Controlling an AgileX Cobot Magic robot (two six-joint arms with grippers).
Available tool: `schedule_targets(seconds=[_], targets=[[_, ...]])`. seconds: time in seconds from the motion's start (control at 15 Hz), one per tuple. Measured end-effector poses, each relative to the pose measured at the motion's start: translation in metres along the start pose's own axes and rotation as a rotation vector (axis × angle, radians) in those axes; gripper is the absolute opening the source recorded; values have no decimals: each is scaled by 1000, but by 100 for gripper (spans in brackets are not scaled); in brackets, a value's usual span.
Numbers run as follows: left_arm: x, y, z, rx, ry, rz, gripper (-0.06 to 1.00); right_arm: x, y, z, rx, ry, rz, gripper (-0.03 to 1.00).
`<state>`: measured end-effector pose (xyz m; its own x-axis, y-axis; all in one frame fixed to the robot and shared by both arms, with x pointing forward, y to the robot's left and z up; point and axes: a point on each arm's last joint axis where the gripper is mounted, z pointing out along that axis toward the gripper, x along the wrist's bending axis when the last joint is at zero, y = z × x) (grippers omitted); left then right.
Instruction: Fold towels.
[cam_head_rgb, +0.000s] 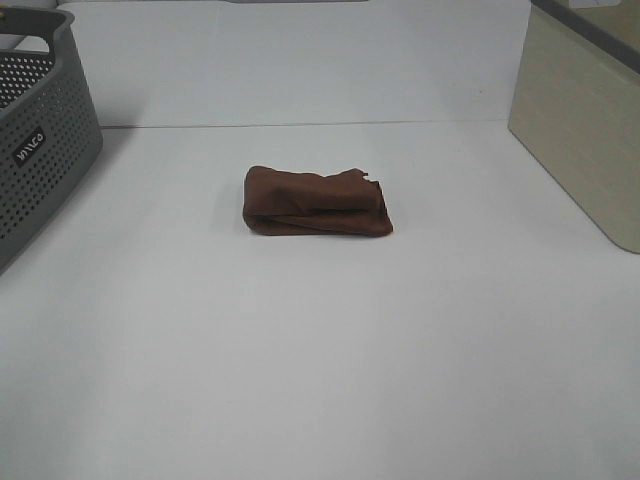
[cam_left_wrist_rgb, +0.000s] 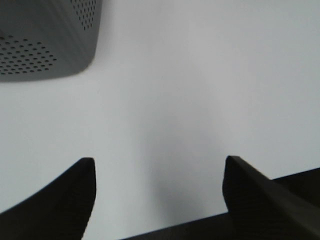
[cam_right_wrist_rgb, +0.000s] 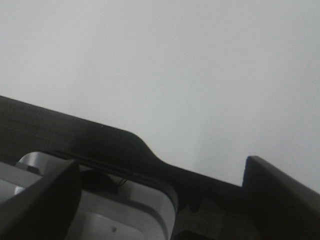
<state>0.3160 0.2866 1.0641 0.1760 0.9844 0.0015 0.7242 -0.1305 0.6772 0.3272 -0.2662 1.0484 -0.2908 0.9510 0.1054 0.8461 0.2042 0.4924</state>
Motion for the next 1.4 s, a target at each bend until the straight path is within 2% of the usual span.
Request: schedule_targets(seconds=[0.07, 0.13, 0.27, 0.47, 0.6, 0.8, 1.07, 1.4], targets=[[0, -8, -6, -68, -7, 15, 68, -2, -13, -6, -62, -27, -26, 82], [-1, -20, -15, -203, -35, 52, 68, -3, -33, -16, -174, -62, -55, 82], [-4, -24, -19, -268, -71, 84, 68, -2, -45, -26, -269, -67, -69, 82], [-11, -24, -20, -291, -136, 160, 68, 0, -59, -39, -389, -74, -102, 82], [-12, -25, -23, -265, -151, 182, 68, 0, -63, -40, -410, -76, -108, 82], [-9, -39, -19, -121, -119, 207, 68, 0, -63, -41, -415, -77, -109, 82], [-11, -40, -19, -111, -147, 225, 68, 0, -63, -41, -415, -76, -109, 82], [-11, -40, -19, -111, -148, 225, 68, 0, -63, -41, -415, -76, -109, 82]])
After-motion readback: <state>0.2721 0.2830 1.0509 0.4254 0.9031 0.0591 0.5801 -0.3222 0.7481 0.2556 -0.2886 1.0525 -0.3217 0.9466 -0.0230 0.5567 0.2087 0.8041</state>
